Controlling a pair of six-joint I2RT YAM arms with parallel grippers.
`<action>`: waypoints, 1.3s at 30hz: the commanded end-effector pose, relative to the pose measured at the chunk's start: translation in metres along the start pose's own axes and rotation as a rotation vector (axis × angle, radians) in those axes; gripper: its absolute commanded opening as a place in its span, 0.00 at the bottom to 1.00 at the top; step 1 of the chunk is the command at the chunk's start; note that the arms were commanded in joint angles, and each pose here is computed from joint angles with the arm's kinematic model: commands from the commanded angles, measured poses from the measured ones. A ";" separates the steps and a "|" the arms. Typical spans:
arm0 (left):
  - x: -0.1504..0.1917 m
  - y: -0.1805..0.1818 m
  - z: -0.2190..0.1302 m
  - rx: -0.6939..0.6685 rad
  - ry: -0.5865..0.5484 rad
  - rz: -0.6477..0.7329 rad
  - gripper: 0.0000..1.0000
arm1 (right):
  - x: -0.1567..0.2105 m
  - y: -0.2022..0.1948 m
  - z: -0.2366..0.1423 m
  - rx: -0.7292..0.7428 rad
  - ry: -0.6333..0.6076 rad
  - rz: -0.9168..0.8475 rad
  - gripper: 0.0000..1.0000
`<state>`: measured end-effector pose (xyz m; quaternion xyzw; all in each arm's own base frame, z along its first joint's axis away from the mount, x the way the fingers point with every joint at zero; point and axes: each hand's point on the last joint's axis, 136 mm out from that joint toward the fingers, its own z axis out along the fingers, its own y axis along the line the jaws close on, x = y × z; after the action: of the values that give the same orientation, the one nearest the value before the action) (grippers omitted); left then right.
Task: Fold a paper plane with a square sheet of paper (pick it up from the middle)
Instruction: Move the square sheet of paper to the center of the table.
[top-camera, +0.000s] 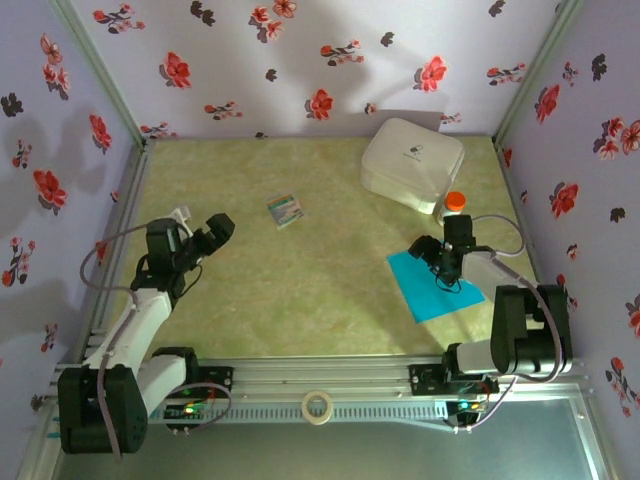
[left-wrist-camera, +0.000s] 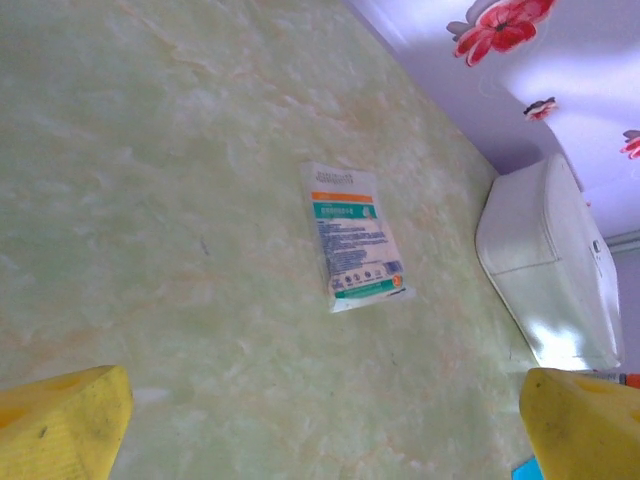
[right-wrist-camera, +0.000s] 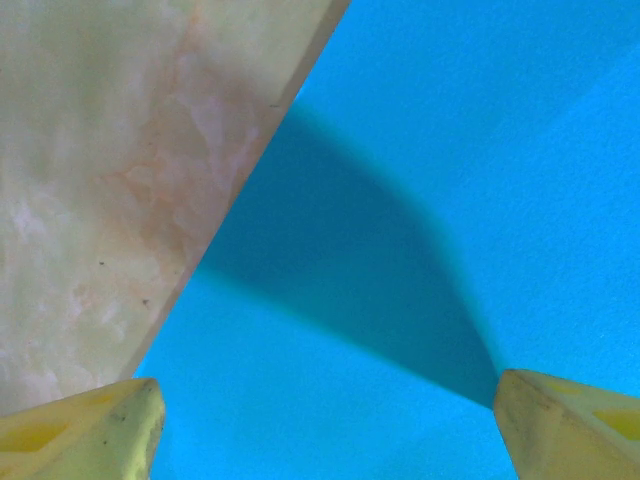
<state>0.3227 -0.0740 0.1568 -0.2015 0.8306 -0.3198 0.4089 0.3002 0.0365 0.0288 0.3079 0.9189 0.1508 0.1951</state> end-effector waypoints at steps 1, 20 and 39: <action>0.007 -0.007 -0.003 0.027 0.025 -0.004 1.00 | 0.023 -0.003 0.011 0.021 0.079 0.048 0.87; 0.018 -0.033 -0.003 0.075 0.076 0.053 1.00 | 0.079 0.093 0.021 -0.230 0.118 0.281 0.83; 0.027 -0.051 -0.007 0.116 0.120 0.133 1.00 | 0.064 0.080 0.007 -0.083 0.222 -0.231 0.81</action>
<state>0.3052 -0.1192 0.1671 -0.1270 0.8489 -0.3466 0.3783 0.3112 0.1312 0.0474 0.1949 0.9497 0.1877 0.1573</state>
